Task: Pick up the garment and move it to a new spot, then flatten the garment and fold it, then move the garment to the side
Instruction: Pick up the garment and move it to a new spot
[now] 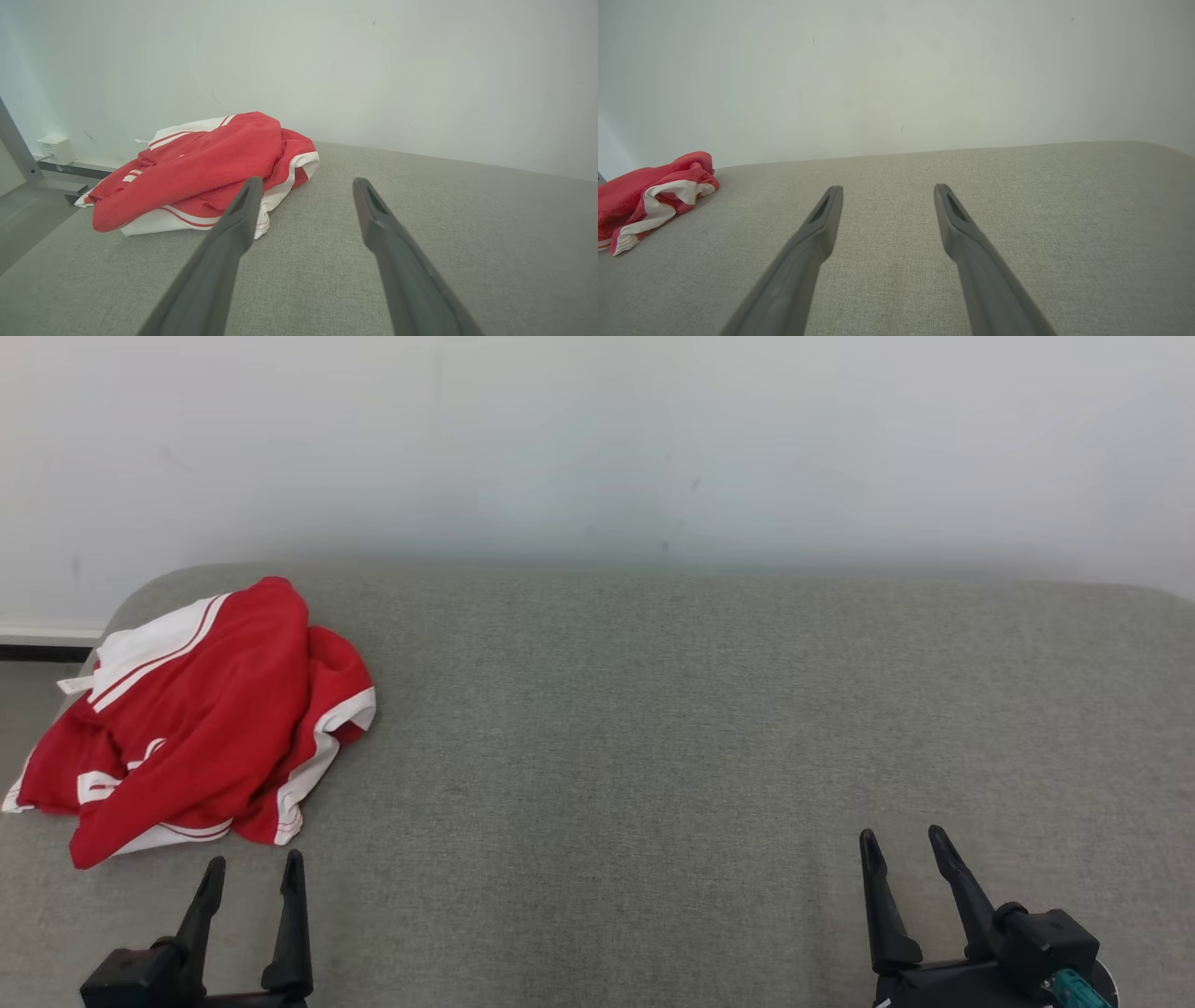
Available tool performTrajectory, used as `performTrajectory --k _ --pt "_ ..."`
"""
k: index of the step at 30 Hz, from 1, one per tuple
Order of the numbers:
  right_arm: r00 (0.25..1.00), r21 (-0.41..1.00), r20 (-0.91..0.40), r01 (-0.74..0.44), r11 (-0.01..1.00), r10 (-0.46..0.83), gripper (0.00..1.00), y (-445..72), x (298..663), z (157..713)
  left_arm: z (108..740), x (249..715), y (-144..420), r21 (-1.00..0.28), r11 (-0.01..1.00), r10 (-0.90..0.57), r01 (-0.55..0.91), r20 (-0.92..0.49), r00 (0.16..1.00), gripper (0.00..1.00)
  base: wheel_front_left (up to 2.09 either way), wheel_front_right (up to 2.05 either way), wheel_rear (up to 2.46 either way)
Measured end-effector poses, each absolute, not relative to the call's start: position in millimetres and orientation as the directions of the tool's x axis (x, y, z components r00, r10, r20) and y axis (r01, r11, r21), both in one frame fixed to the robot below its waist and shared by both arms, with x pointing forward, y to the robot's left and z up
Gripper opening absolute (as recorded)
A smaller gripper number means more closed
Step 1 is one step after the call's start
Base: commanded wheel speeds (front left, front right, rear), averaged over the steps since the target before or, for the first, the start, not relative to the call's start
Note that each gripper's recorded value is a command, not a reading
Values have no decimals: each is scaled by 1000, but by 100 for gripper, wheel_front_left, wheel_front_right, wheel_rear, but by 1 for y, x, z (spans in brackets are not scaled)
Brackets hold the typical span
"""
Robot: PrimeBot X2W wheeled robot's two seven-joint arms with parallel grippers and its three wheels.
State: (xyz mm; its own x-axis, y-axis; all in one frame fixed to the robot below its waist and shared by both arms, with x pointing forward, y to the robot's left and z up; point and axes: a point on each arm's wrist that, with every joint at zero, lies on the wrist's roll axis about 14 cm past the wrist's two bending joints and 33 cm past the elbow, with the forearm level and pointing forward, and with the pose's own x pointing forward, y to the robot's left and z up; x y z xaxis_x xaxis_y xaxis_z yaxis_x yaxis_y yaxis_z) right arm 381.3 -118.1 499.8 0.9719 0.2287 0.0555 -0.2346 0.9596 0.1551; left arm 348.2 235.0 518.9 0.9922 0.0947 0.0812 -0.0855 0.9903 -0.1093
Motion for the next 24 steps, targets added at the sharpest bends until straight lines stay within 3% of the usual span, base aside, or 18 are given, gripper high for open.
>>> performTrajectory --k 24 --pt "841 172 27 -537 826 541 100 2 395 489 517 245 349 -83 874 484 -478 74 872 100 0 0 0"
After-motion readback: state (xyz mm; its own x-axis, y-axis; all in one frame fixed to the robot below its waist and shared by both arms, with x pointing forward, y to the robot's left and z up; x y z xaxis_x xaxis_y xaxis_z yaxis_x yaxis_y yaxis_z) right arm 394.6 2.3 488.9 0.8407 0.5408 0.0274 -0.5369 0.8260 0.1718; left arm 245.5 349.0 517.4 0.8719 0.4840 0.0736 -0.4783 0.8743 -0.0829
